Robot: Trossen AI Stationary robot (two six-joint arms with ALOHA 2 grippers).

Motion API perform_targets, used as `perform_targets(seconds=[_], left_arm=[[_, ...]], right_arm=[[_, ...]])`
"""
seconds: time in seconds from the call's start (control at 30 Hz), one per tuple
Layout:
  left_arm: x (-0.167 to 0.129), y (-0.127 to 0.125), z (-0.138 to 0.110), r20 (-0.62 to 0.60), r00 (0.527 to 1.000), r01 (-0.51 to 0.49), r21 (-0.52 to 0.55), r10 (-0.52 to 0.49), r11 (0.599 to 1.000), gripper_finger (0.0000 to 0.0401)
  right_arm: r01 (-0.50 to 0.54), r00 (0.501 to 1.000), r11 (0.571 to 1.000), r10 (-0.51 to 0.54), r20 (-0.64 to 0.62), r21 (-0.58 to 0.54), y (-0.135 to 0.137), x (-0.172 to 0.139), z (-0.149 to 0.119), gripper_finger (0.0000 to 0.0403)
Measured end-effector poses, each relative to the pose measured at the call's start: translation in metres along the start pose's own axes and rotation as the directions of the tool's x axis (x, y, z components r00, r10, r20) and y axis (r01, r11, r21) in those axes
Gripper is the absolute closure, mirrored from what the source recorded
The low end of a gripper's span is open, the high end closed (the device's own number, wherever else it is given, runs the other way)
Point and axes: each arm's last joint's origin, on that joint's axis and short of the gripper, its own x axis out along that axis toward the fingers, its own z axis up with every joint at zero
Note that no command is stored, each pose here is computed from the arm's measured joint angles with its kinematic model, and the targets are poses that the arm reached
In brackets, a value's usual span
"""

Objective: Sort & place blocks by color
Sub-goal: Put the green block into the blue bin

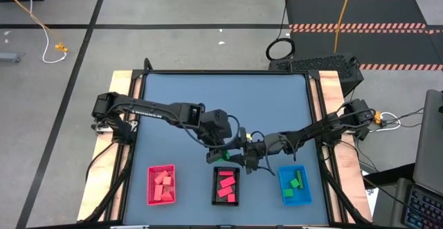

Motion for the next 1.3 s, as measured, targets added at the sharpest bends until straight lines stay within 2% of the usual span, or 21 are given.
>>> perform_targets(seconds=[0.3, 0.47, 0.6, 0.73, 0.87, 1.03, 1.17, 1.3], left_arm=[[0.0, 0.001, 0.0, -0.004, 1.0, 0.003, 0.003, -0.003, 1.0, 0.0276], [-0.001, 0.002, 0.0, -0.001, 1.0, -0.025, -0.011, 0.025, 1.0, 0.0274], [-0.01, 0.002, -0.001, 0.0, 0.999, -0.042, 0.001, 0.042, 0.999, 0.0207], [-0.033, 0.002, -0.009, -0.042, 0.996, -0.073, 0.031, 0.074, 0.997, 0.0137], [-0.052, 0.002, -0.019, -0.078, 0.984, -0.162, -0.003, 0.162, 0.987, 0.0106], [-0.054, -0.01, -0.03, -0.06, 0.947, -0.318, -0.055, 0.315, 0.946, 0.0106], [-0.038, -0.028, -0.04, -0.06, 0.935, -0.355, -0.091, 0.351, 0.93, 0.0124], [-0.02, -0.047, -0.054, -0.067, 0.916, -0.401, -0.135, 0.395, 0.906, 0.0147]], right_arm=[[-0.013, 1.0, 1.0, 0.013, 0.001, -0.01, 0.001, 0.0, 0.0, 0.0291], [-0.022, 1.0, 1.0, 0.023, 0.008, -0.022, 0.002, 0.0, 0.0, 0.0292], [-0.023, 1.0, 0.999, 0.023, -0.001, -0.029, 0.002, -0.001, 0.0, 0.0292], [-0.021, 1.0, 0.999, 0.02, -0.02, -0.035, -0.001, -0.003, 0.002, 0.0292], [0.007, 0.997, 0.998, -0.011, -0.073, -0.058, -0.011, -0.013, 0.012, 0.0292], [0.024, 0.974, 0.995, -0.045, -0.222, -0.095, -0.021, -0.032, 0.02, 0.0291], [0.073, 0.938, 0.993, -0.099, -0.331, -0.088, -0.031, -0.049, 0.025, 0.0292], [0.128, 0.925, 0.99, -0.141, -0.352, -0.06, -0.038, -0.07, 0.026, 0.0292]])
